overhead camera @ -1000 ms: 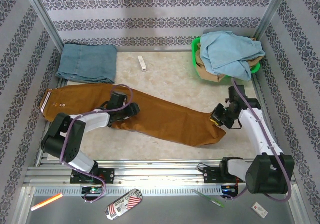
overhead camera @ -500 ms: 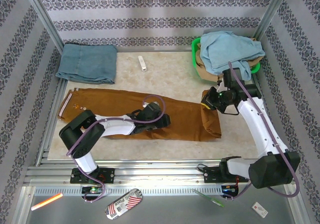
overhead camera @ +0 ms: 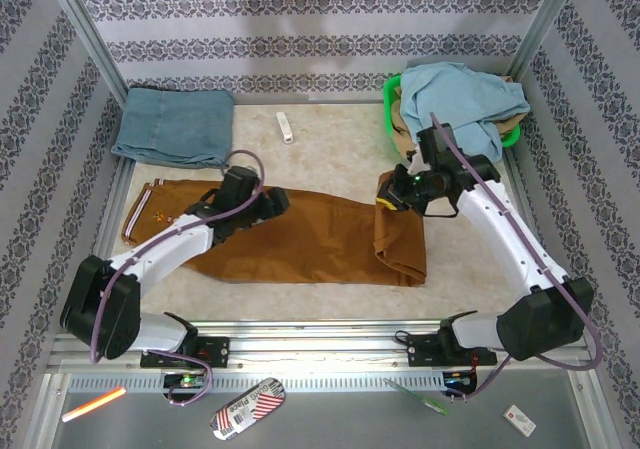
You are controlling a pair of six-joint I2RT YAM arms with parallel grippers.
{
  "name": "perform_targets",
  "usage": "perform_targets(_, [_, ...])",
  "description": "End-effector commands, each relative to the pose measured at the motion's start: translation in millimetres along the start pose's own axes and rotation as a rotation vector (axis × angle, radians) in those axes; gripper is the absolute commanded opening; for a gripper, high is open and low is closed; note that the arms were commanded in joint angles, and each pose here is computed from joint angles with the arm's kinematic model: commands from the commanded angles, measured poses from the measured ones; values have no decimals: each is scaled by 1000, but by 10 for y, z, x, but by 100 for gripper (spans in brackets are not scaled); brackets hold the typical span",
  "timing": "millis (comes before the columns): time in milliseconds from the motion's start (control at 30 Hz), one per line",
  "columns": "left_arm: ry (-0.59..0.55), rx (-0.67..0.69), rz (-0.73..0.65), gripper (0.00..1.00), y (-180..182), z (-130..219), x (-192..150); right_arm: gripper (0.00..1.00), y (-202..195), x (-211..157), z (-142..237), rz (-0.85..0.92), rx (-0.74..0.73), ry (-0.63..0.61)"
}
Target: Fold and stack the trousers
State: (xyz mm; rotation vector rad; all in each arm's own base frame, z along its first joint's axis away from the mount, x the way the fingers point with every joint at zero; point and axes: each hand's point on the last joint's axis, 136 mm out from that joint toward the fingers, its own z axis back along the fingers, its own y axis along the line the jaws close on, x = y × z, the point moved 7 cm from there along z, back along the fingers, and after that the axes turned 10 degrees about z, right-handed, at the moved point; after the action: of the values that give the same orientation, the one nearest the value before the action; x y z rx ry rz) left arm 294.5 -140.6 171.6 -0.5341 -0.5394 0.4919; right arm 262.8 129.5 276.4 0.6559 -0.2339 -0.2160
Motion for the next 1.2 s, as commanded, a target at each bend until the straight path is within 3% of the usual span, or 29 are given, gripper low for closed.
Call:
perform_targets(0, [120, 266, -48, 78, 657, -77, -259, 0, 287, 44, -80, 31, 63, -6])
perform_targets(233, [158, 308, -12, 78, 934, -247, -368, 0, 555, 13, -464, 58, 56, 31])
perform_targets(433, [159, 258, 4, 77, 959, -366, -398, 0, 784, -51, -925, 116, -20, 51])
perform_targets(733, [166, 248, 0, 76, 998, -361, -436, 0, 1029, -20, -1446, 86, 11, 78])
perform_targets(1167, [179, 226, -2, 77, 1018, -345, -474, 0, 990, -196, -2159, 24, -15, 206])
